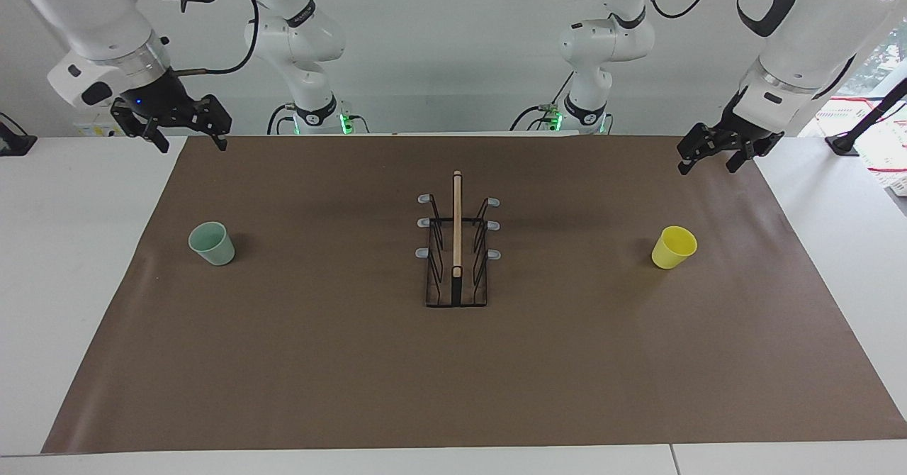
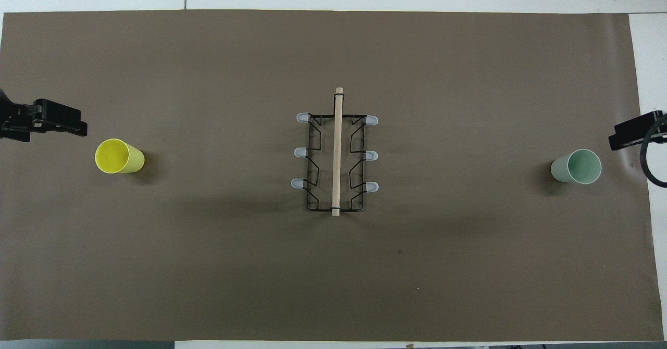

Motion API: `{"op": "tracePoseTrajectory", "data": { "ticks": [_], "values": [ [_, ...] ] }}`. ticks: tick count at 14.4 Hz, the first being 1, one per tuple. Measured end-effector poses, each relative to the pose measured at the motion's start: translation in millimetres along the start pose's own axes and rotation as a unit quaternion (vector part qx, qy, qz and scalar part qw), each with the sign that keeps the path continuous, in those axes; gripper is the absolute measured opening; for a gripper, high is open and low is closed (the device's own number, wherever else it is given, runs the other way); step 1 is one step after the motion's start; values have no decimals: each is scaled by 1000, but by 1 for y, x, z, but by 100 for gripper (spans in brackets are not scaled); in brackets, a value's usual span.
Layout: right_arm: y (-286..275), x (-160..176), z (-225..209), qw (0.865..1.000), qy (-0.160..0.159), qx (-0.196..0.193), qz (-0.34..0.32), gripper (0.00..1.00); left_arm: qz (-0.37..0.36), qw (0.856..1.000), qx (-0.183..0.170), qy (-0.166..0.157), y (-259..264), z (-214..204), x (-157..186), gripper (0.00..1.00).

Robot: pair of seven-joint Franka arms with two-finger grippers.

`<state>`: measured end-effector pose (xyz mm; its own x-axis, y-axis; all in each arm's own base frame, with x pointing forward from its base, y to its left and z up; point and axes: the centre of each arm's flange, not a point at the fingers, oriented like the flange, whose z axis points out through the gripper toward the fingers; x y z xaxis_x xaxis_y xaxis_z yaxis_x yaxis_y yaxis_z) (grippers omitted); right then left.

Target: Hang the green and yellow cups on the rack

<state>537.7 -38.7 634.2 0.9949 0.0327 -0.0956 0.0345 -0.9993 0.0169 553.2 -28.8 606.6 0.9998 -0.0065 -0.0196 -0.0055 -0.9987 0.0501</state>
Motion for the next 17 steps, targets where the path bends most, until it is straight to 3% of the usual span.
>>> {"op": "tracePoseTrajectory", "data": {
  "ticks": [6, 13, 17],
  "values": [
    [-4, 0, 4, 1000, -7, 0, -4, 100, 0, 1000, 0, 0, 0, 0, 0, 100],
    [-5, -18, 18, 998, -63, 4, -4, 100, 4, 1000, 0, 0, 5, 0, 0, 100],
    [-7, 1, 65, 990, -122, -63, -30, 100, 1, 1000, 0, 0, 1, 0, 0, 100]
  ]
}}
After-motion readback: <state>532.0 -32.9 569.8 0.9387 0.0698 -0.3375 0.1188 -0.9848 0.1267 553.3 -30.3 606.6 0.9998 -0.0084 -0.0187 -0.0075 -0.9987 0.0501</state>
